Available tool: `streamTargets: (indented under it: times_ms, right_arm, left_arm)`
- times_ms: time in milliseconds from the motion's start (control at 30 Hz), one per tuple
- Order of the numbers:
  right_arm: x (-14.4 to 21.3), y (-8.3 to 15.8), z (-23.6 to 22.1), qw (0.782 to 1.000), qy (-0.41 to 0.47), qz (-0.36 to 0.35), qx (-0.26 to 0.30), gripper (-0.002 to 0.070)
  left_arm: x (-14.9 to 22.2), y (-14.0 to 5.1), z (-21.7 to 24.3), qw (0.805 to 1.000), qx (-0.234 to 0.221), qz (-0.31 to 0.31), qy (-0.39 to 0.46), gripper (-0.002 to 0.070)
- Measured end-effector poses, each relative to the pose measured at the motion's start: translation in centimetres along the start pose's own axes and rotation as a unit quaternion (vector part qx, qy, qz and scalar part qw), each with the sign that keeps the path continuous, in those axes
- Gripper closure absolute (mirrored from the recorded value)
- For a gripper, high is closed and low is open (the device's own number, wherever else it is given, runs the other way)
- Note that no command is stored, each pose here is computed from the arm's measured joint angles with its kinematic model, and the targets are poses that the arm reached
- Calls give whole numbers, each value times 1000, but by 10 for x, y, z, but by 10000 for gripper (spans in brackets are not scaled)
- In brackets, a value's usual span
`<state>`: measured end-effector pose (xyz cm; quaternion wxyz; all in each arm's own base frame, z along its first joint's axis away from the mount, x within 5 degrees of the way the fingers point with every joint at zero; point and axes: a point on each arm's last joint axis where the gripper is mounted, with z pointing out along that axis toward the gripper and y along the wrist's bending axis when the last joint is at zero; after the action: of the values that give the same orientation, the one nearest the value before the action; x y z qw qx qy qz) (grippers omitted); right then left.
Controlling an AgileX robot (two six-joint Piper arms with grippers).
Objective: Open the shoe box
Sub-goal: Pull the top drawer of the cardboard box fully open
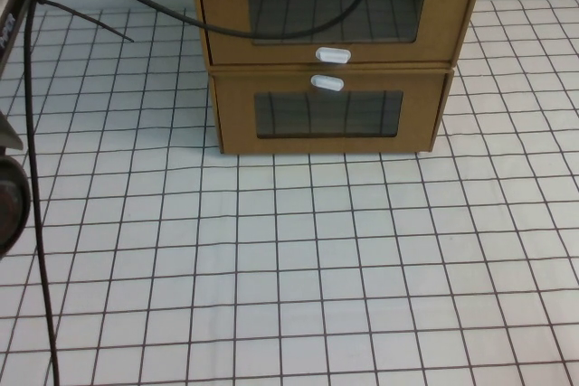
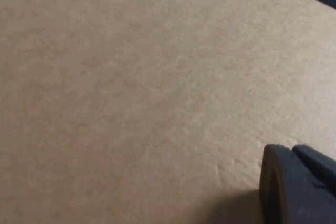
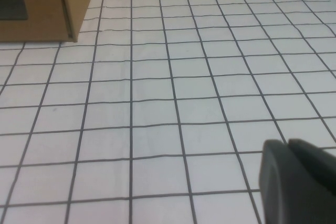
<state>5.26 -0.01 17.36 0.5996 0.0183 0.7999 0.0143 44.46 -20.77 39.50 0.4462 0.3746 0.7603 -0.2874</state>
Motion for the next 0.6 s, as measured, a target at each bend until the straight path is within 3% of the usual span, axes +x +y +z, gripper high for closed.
streamTargets:
  times_ms: [600]
  right_arm:
    - [0, 0, 0, 1000, 0, 0, 0, 689]
  left_arm:
    - [1, 5, 1, 1000, -23, 12, 6, 678]
